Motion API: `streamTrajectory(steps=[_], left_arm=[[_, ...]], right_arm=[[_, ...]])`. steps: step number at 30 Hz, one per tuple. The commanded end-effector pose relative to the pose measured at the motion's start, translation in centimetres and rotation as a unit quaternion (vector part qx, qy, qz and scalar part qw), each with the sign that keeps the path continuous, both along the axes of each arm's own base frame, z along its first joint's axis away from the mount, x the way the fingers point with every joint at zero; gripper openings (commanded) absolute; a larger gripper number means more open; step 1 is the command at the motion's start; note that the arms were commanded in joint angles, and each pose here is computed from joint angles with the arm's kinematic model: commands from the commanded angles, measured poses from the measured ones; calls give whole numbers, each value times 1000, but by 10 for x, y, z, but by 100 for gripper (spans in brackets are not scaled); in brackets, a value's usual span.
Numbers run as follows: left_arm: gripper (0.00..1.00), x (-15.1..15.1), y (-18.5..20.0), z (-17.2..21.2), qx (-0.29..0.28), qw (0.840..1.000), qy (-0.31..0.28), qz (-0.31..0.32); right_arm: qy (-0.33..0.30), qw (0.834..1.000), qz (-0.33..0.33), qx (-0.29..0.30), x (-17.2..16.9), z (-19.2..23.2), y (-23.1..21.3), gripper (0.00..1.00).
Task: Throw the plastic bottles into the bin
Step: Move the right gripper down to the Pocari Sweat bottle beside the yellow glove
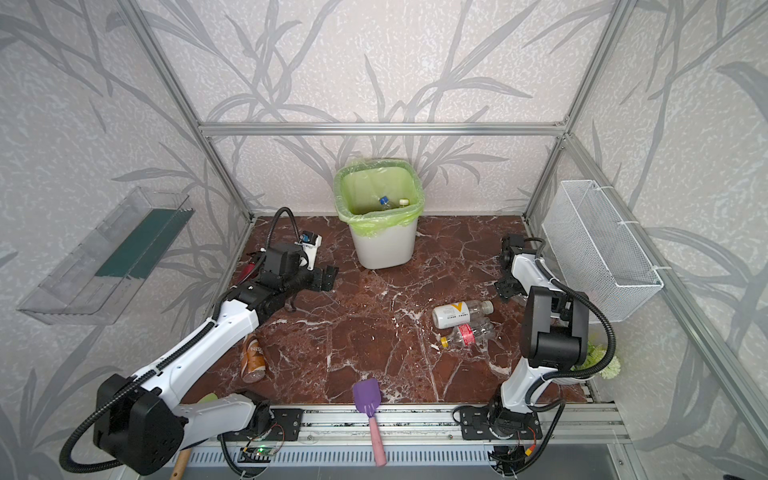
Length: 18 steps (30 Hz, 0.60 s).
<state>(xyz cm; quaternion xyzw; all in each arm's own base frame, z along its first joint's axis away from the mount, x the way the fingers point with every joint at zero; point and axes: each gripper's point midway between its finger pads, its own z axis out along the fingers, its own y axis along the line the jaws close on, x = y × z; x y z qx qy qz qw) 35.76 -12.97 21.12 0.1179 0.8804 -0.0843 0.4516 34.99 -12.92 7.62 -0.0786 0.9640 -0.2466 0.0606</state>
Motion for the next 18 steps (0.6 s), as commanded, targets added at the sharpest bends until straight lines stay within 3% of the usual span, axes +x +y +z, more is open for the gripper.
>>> streamTrajectory(steps=[1, 18], left_arm=[[91, 4, 2, 9, 2, 1000, -14, 2], [91, 4, 8, 7, 13, 1000, -14, 10]], right_arm=[[-3, 1000, 6, -18, 7, -3, -8, 90], [30, 999, 33, 17, 27, -42, -9, 90]])
